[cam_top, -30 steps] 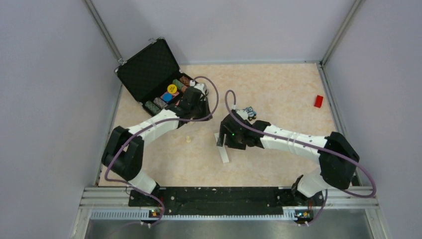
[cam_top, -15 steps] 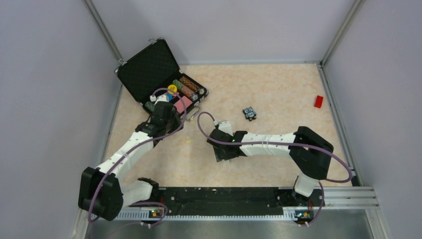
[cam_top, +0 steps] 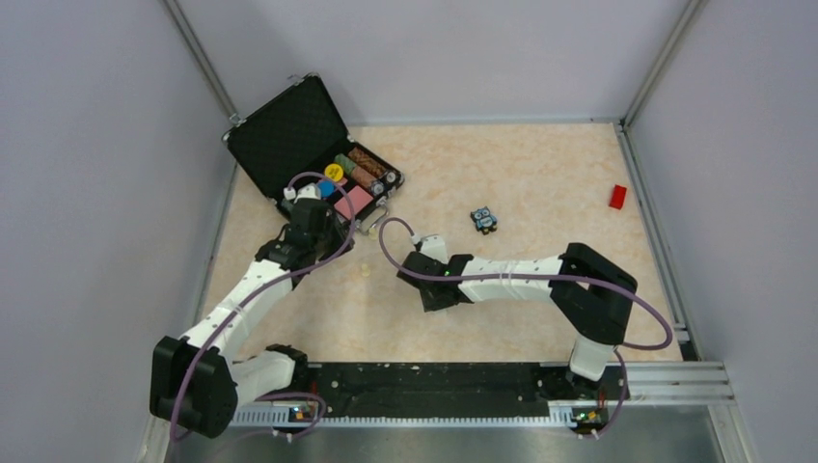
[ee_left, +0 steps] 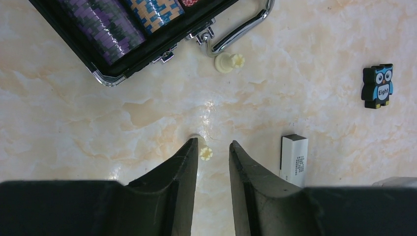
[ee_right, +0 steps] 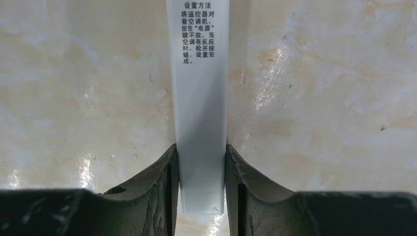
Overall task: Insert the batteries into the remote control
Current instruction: Turn over the remote control at the center of the board.
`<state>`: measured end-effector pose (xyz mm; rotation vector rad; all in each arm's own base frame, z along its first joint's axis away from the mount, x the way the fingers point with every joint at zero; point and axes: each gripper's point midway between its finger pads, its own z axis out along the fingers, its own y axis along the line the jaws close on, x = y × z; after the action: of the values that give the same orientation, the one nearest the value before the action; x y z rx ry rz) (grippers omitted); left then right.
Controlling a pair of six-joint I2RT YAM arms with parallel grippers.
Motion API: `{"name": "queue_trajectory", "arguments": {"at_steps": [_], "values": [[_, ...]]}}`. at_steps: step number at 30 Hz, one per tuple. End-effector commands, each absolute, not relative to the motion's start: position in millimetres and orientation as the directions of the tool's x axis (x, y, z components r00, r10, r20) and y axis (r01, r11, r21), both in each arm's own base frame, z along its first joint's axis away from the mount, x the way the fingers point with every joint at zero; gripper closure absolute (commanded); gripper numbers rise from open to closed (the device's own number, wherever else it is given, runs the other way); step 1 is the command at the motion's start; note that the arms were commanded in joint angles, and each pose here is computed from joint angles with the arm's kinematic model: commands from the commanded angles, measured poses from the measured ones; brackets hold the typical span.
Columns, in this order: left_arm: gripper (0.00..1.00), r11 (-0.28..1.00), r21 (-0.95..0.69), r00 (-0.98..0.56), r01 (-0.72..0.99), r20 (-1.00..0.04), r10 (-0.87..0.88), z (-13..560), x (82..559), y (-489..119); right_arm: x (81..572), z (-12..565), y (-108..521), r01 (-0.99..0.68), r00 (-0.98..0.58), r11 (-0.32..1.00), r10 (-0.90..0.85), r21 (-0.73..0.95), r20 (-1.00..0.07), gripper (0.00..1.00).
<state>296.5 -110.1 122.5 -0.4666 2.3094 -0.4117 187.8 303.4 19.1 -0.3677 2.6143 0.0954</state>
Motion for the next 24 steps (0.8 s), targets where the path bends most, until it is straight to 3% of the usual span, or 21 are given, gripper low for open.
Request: {"name": "queue_trajectory", "arguments": {"at_steps": [1,10,14,18,24], "values": [[0.65,0.866,-0.463,-0.657,-0.191,-0.595,-0.463,130.3,291.8,-113.6,190.4,39.7,317.5,-0.273,-0.823,0.96,-0.202,0.057,-0.532,0.72],[0.53,0.811,-0.582,-0.668,-0.064,-0.579,-0.468,155.2,271.5,-135.0,183.7,96.4,357.8,-0.378,-0.825,0.836,-0.109,0.397,-0.555,0.72],[0.47,0.758,-0.648,-0.649,0.075,-0.609,-0.457,185.8,260.6,-150.2,189.1,141.0,365.7,-0.4,-0.82,0.728,-0.013,0.557,-0.572,0.73],[0.23,0.633,-0.708,-0.608,0.312,-0.661,-0.44,239.9,244.0,-175.1,189.5,193.1,367.9,-0.428,-0.812,0.598,0.075,0.678,-0.579,0.73],[0.16,0.498,-0.722,-0.585,0.48,-0.687,-0.43,300.5,222.8,-192.2,176.8,268.7,368.2,-0.473,-0.801,0.399,0.176,0.786,-0.572,0.73]]}}
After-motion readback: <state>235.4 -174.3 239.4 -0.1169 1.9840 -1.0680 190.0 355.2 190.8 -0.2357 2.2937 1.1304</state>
